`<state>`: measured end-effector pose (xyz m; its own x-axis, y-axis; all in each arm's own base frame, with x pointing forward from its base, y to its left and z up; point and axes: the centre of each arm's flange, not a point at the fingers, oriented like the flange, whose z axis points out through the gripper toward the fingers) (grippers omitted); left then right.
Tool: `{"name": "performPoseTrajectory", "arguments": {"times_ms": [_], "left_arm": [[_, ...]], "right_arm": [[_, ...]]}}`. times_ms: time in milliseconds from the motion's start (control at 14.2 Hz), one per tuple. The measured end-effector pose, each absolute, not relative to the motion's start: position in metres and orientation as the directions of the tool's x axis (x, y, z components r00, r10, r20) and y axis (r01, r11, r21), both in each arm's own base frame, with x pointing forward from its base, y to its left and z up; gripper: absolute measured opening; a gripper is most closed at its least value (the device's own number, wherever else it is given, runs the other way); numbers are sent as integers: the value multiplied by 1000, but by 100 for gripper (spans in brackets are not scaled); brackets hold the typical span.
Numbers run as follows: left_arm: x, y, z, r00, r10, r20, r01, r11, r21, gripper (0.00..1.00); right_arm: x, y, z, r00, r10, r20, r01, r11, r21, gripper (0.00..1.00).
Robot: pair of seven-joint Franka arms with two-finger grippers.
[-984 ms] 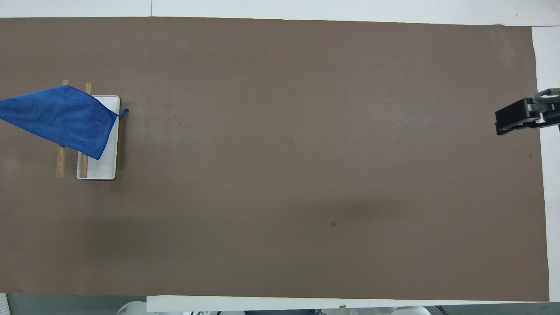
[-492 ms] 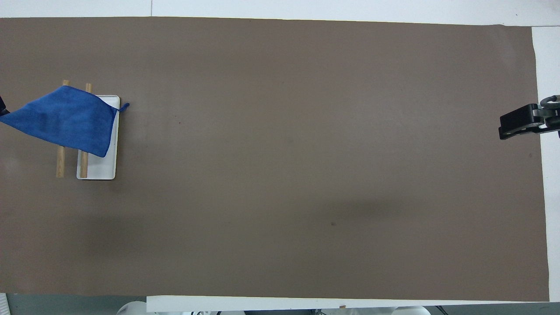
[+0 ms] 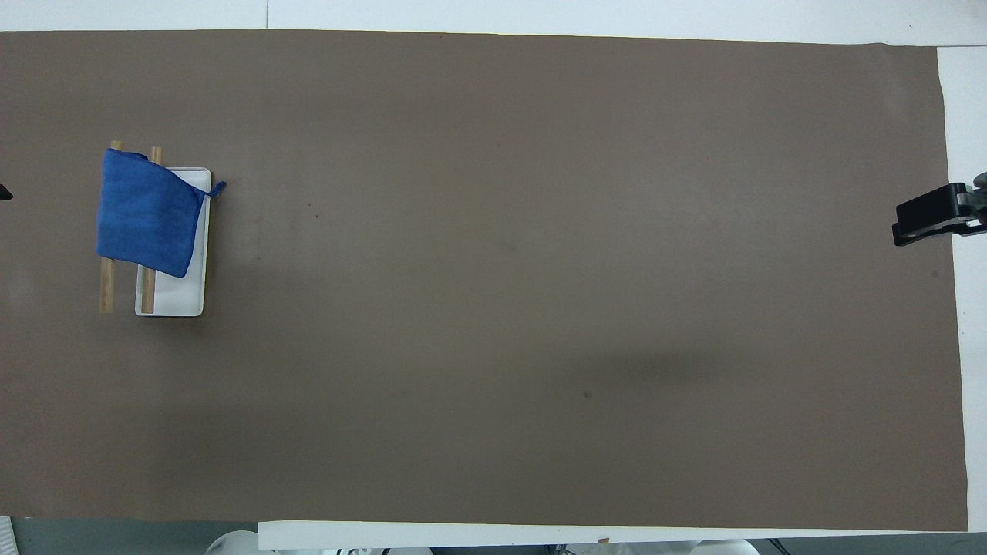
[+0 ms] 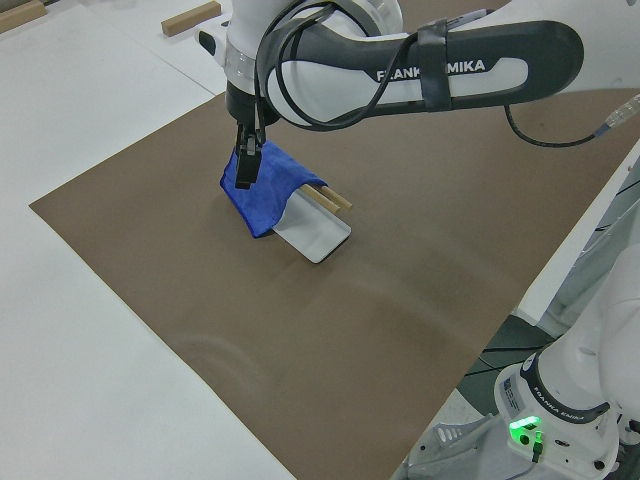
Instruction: Right arm passes towel to left arm to hang
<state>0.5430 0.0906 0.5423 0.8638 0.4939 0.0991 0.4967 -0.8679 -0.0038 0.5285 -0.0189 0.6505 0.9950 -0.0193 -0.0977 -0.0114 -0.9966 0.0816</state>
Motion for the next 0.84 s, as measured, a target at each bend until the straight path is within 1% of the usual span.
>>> {"name": "performPoseTrajectory", "arguments": {"times_ms": [211,352,562,844], "left_arm": [[524,47,606,944,329,-20,328,-944,-47,100],[519,4,628,970,240,-47,237,-970,-54,100],[517,-58,629,991,124,-52,121,-991,-56,100],[529,-63,629,991,116,-66,112,-992,-59,100]], "right_arm": [[528,-20,650,995,-22,-100,-13,-997,82,100],[527,-20,649,994,-22,-107,-13,-997,82,100],[526,-19,649,993,-20,-117,-11,-997,81,100],[523,-19,648,991,-22,-130,-11,-997,81,100]]}}
